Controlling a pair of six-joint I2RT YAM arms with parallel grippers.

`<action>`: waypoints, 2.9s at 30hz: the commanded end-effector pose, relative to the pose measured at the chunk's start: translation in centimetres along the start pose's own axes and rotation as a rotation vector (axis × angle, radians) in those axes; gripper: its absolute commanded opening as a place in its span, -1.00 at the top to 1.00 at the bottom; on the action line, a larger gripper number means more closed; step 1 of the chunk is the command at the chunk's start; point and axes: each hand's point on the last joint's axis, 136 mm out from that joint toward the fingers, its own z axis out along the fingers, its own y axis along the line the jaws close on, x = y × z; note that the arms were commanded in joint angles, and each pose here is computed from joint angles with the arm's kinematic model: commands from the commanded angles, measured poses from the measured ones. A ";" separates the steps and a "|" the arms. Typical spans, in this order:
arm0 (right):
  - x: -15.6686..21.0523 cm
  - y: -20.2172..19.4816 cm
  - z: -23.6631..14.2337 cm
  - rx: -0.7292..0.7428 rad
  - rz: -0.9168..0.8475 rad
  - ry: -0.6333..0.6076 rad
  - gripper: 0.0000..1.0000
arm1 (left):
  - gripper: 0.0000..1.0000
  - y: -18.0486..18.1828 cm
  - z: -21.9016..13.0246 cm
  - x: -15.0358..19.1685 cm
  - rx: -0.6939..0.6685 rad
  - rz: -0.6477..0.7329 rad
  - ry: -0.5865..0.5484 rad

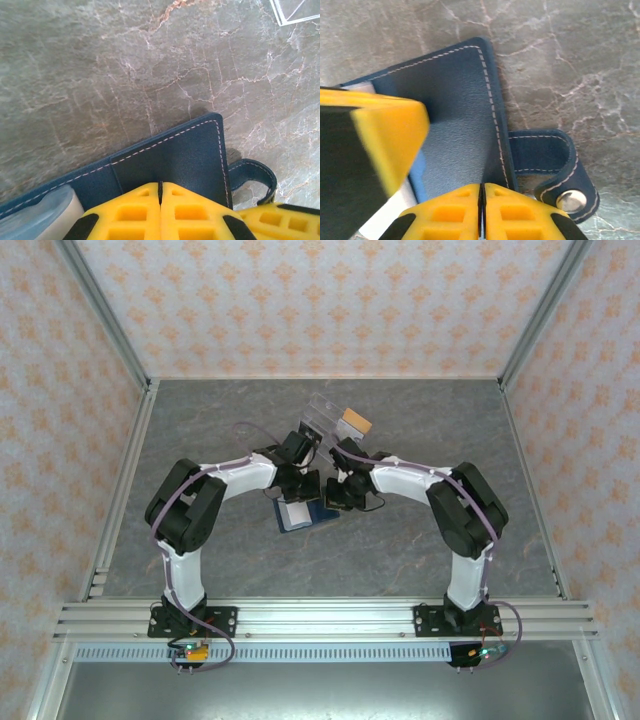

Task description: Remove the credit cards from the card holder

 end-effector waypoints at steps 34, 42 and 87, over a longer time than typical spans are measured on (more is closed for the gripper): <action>1.2 -4.1 2.2 0.171 0.076 0.041 0.76 | -0.14 5.0 -4.5 1.5 -0.042 -0.223 -0.173; 1.2 -4.2 2.3 0.174 0.079 0.047 0.76 | -0.26 5.7 -3.8 1.7 -0.069 -0.231 -0.155; -1.4 -2.4 -3.1 0.086 0.086 -0.179 0.63 | -0.16 -4.1 -4.3 -0.2 0.358 -0.124 -0.074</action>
